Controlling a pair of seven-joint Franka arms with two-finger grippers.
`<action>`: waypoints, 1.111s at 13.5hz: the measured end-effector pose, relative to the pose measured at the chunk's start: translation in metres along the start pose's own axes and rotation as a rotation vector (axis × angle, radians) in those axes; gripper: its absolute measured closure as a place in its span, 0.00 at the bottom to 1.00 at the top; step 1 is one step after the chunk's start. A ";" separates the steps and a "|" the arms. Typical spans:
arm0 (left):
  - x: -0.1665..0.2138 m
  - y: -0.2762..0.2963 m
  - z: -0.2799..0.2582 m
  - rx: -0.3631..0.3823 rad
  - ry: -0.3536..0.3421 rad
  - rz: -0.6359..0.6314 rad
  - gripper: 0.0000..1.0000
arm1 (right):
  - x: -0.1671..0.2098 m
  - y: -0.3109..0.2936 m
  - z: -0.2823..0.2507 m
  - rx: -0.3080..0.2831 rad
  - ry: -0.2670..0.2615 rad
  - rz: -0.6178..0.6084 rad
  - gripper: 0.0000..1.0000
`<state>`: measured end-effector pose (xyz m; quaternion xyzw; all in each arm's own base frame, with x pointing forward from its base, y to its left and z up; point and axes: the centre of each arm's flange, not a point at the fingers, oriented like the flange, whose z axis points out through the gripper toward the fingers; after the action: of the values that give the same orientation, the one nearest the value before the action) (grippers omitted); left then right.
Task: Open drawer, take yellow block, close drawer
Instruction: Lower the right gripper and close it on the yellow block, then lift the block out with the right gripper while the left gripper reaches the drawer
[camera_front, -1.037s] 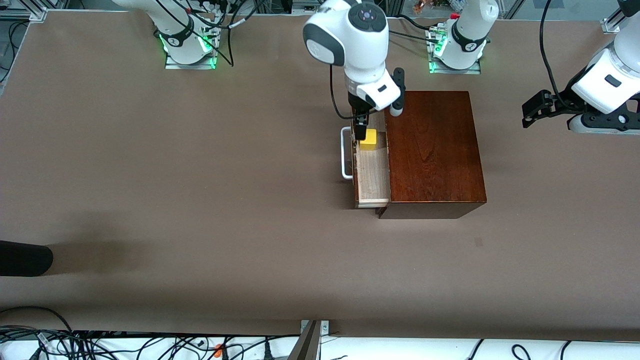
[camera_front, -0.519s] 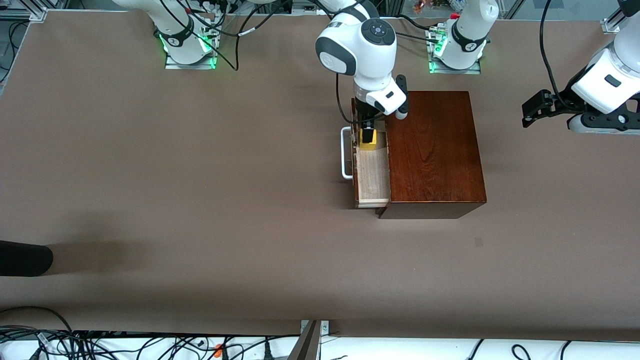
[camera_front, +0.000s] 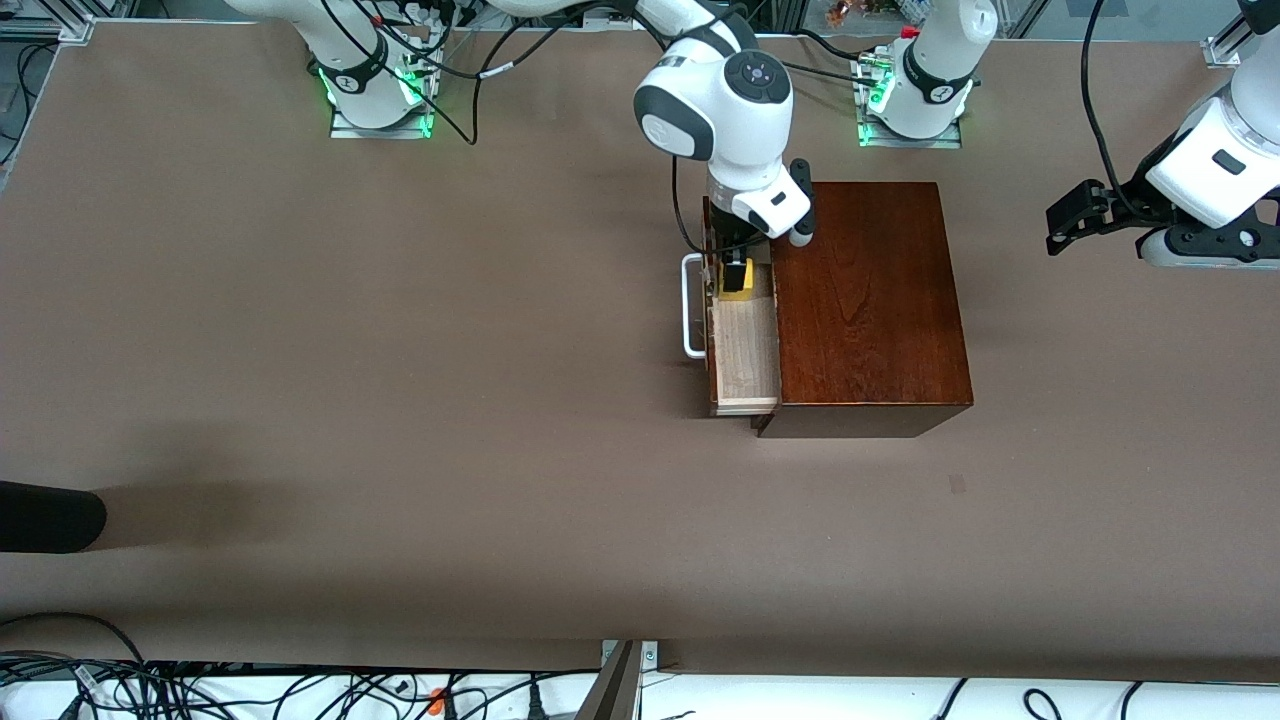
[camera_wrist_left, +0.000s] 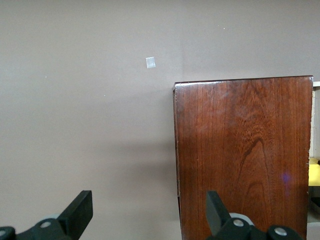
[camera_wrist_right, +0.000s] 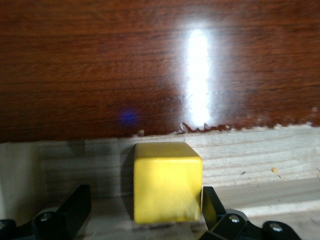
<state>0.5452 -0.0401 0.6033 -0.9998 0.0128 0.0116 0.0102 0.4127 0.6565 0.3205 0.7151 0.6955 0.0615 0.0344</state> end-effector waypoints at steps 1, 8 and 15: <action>0.001 -0.001 0.001 0.000 -0.002 -0.001 0.00 | 0.001 0.001 0.005 -0.005 0.008 0.000 0.01; 0.004 -0.019 0.007 -0.001 -0.013 -0.035 0.00 | 0.001 0.011 0.001 -0.030 0.033 0.041 0.44; 0.005 -0.019 0.009 -0.001 -0.017 -0.035 0.00 | -0.006 0.030 -0.071 -0.026 0.008 0.086 0.44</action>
<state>0.5506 -0.0208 0.5943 -0.9997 -0.0050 0.0200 0.0101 0.4328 0.6471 0.3946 0.7436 0.6633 0.0748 0.0381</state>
